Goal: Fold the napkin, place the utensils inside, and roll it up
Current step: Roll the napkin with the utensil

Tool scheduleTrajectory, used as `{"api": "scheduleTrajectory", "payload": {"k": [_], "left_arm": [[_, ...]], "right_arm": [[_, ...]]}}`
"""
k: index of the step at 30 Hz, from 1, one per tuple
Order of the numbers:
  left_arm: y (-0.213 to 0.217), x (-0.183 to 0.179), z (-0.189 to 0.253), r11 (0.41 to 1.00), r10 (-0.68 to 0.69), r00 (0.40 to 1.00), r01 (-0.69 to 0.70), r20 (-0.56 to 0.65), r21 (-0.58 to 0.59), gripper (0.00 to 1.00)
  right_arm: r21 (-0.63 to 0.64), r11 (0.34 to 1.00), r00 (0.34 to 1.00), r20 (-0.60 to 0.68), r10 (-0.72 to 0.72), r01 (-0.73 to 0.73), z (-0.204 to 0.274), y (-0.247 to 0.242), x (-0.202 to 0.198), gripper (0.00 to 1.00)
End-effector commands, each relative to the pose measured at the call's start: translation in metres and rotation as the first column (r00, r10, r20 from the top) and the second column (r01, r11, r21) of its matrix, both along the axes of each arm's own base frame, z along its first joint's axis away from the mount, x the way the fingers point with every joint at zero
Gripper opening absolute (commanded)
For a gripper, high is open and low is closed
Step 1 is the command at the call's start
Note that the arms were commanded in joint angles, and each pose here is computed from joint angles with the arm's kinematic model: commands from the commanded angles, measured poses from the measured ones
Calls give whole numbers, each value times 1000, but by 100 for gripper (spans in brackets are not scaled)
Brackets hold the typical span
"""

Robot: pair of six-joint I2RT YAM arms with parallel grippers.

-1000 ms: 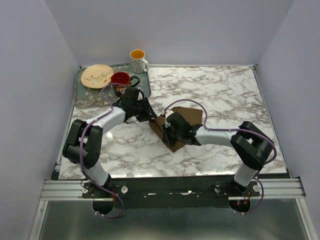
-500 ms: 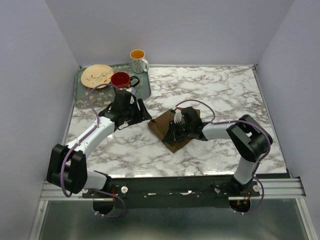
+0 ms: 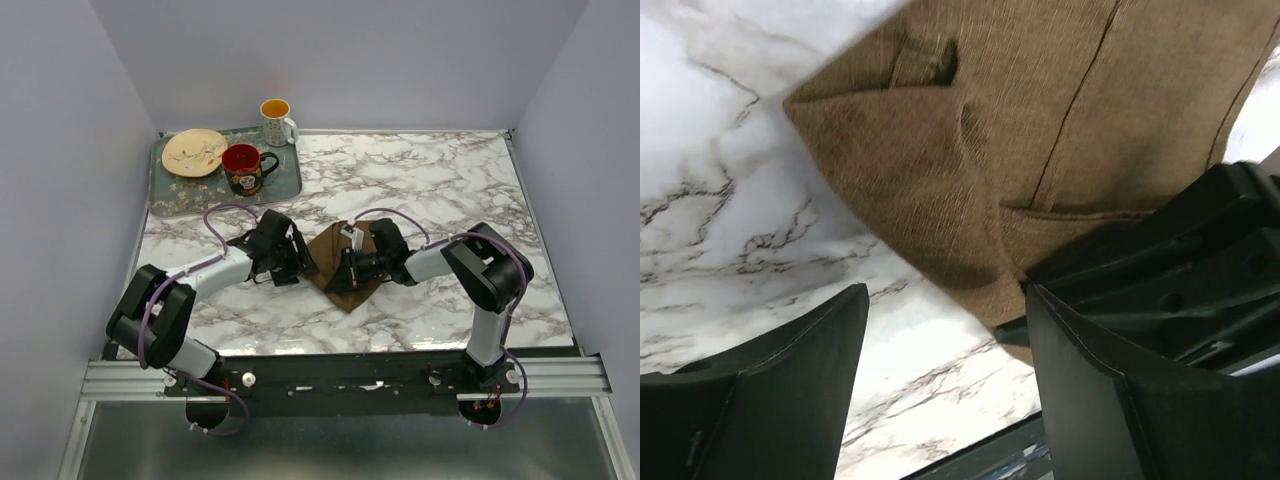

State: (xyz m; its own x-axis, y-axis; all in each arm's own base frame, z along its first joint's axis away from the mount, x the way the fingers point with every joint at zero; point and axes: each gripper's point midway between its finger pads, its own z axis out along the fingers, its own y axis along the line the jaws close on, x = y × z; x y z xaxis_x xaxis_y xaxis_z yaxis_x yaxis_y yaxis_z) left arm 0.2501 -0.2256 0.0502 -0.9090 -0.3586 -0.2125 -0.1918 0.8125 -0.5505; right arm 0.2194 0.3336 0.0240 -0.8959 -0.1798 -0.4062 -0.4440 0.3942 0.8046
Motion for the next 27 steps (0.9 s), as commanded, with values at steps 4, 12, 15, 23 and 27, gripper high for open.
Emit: {"api": "scheduleTrajectory", "payload": {"k": [4,12,15,23,27], "left_arm": [[-9,18,-10,996,87,996,-87,9,-26,71],[3,14,-29,986,166,985,-164,-48,41,59],[9,11,-37,976,209,975,-203,-78,76,57],[12,2,-54,949,296,944,-274,-145,155,54],[3,-10,-54,943,322,930,-299,-177,146,61]], "right_arm": [[-130,991,985,-174,0,-23,-46,-28,-33,0],[-122,992,984,-179,-6,-16,-42,-25,-28,1],[-116,993,984,-176,-8,-13,-40,-23,-25,1],[-119,993,986,-167,-14,-6,-36,-21,-21,0],[-122,993,984,-178,-26,4,-36,-20,-19,1]]}}
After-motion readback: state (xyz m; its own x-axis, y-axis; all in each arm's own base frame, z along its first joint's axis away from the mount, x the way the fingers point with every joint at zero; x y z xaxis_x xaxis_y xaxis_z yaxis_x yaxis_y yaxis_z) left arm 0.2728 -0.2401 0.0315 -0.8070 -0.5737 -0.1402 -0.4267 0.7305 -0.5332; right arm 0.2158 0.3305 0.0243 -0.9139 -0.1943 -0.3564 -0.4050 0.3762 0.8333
